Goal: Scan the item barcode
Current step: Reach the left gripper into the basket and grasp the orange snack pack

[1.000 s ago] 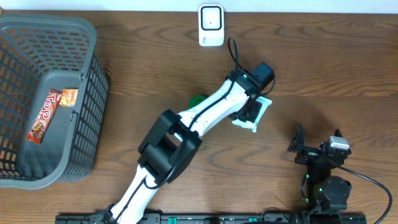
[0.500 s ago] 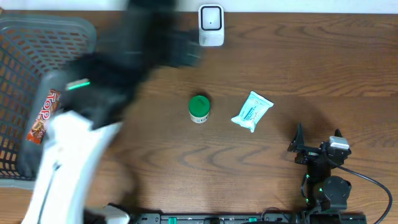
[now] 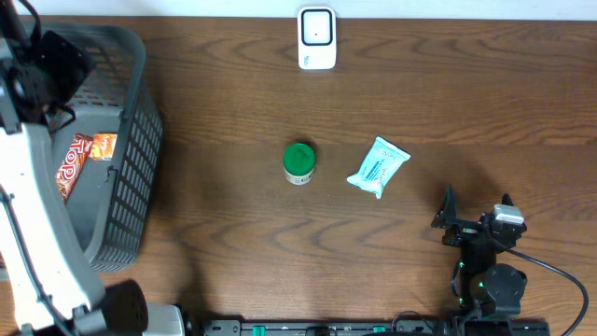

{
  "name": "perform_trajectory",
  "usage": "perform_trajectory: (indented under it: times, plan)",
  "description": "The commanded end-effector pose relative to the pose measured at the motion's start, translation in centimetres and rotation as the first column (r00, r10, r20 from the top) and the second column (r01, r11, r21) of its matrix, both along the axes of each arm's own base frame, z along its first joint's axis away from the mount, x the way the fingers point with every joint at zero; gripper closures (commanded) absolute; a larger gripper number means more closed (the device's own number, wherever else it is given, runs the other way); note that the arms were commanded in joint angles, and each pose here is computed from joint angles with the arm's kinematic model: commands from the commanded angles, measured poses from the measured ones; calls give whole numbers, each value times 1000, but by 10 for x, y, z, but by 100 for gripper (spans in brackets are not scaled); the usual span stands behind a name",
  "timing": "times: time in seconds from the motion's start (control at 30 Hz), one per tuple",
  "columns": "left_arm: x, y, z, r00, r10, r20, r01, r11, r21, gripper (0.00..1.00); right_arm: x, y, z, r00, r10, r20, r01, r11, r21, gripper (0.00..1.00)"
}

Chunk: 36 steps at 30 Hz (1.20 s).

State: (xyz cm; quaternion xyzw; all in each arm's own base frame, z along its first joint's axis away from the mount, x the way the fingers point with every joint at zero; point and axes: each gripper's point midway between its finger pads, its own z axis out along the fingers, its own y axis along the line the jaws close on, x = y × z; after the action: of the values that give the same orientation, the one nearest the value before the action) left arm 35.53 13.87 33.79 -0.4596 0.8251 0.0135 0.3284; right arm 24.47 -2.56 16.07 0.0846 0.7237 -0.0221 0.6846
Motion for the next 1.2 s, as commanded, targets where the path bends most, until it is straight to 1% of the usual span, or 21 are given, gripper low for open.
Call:
perform_trajectory:
  times: [0.0,0.07,0.1,0.17,0.2,0.33,0.37,0.53,0.7,0.9,1.17]
  plan:
    - [14,15,-40,994,62,-91,-66,996,-52,2,0,-1,-1,1000,-1,-2,1,1000,-15,1]
    - [22,20,-61,987,84,-136,-95,993,-73,2,0,-1,-1,1000,-1,-2,1,1000,-15,1]
    - [24,24,-72,980,121,-157,-137,987,-89,2,0,-1,-1,1000,-1,-2,1,1000,-15,1]
    - [24,33,-93,950,237,-205,-262,960,-102,2,0,-1,-1,1000,-1,-2,1,1000,-16,1]
    - [23,38,-111,915,318,-248,-353,929,-113,2,0,-1,-1,1000,-1,-2,1,1000,-16,1]
    - [30,40,-152,864,377,-334,-439,889,-132,2,0,-1,-1,1000,-1,-2,1,1000,-16,1]
    - [32,41,-171,844,384,-373,-458,879,-130,2,0,-1,-1,1000,-1,-2,1,1000,-16,1]
    - [36,42,-217,793,384,-473,-488,865,-116,2,0,-1,-1,1000,-1,-2,1,1000,-16,1]
    - [36,41,-253,748,386,-539,-517,849,-109,2,0,-1,-1,1000,-1,-2,1,1000,-16,1]
    - [35,41,-273,722,386,-575,-529,843,-99,2,0,-1,-1,1000,-1,-2,1,1000,-16,1]
    - [34,40,-286,706,380,-597,-531,842,-93,2,0,-1,-1,1000,-1,-2,1,1000,-16,1]
